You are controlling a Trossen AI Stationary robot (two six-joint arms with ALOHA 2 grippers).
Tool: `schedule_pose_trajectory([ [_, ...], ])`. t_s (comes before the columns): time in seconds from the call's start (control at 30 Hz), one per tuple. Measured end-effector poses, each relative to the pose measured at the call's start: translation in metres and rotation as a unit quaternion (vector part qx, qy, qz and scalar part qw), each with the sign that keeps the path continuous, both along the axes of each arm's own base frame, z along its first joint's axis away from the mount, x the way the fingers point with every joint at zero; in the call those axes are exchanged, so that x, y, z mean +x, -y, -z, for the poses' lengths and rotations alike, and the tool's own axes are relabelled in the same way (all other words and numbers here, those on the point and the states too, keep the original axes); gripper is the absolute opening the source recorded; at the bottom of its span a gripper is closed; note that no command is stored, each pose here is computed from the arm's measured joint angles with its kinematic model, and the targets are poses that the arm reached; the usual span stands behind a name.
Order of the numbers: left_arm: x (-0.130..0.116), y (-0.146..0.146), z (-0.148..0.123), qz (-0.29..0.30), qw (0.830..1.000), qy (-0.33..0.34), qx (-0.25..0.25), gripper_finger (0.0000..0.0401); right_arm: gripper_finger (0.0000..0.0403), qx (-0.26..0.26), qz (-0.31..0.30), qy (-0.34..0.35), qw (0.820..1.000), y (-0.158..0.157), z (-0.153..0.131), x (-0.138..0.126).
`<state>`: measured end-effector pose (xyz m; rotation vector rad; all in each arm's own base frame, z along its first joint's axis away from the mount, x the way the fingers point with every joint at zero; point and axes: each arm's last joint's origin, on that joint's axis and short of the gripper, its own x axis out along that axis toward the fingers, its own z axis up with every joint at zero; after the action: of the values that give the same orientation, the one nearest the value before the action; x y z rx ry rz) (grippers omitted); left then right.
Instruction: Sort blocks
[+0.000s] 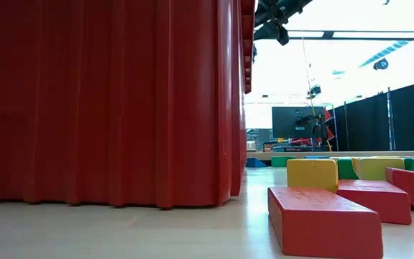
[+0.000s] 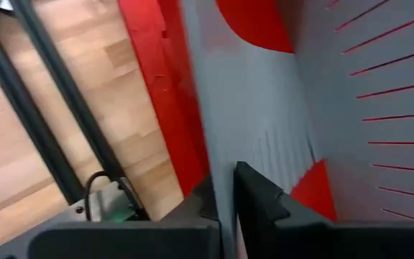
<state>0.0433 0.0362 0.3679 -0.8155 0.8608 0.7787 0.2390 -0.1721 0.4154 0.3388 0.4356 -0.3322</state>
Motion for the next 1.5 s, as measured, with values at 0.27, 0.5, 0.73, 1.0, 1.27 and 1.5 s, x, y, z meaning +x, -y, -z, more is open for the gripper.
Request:
schedule_pose_trajectory([
  [0.27, -0.013, 0.012, -0.051, 0.006, 0.992, 0.092, 0.089, 0.0, 0.0132, -0.008, 0.014, 0.0, 1.0, 0.002, -0.001, 0.0],
  [0.5, -0.035, 0.032, -0.101, 0.009, 0.969, 0.166, 0.182, 0.0, 0.0132, -0.015, 0.017, 0.031, 0.999, 0.003, -0.006, 0.002],
  [0.73, -0.037, 0.036, -0.122, 0.027, 0.958, 0.191, 0.214, 0.0, 0.0153, -0.009, 0.019, 0.062, 0.998, 0.002, -0.012, 0.005],
  [1.0, -0.013, 0.015, -0.138, 0.082, 0.937, 0.219, 0.261, 0.0, 0.0169, 0.01, -0.026, 0.081, 0.996, -0.013, -0.008, 0.03],
  [1.27, -0.009, 0.013, -0.159, 0.115, 0.911, 0.259, 0.3, 0.0, 0.0169, 0.012, -0.041, 0.093, 0.995, -0.022, -0.007, 0.042],
  [1.5, -0.023, 0.028, -0.188, 0.119, 0.875, 0.308, 0.353, 0.0, 0.0176, 0.011, -0.04, 0.094, 0.995, -0.022, -0.007, 0.042],
])
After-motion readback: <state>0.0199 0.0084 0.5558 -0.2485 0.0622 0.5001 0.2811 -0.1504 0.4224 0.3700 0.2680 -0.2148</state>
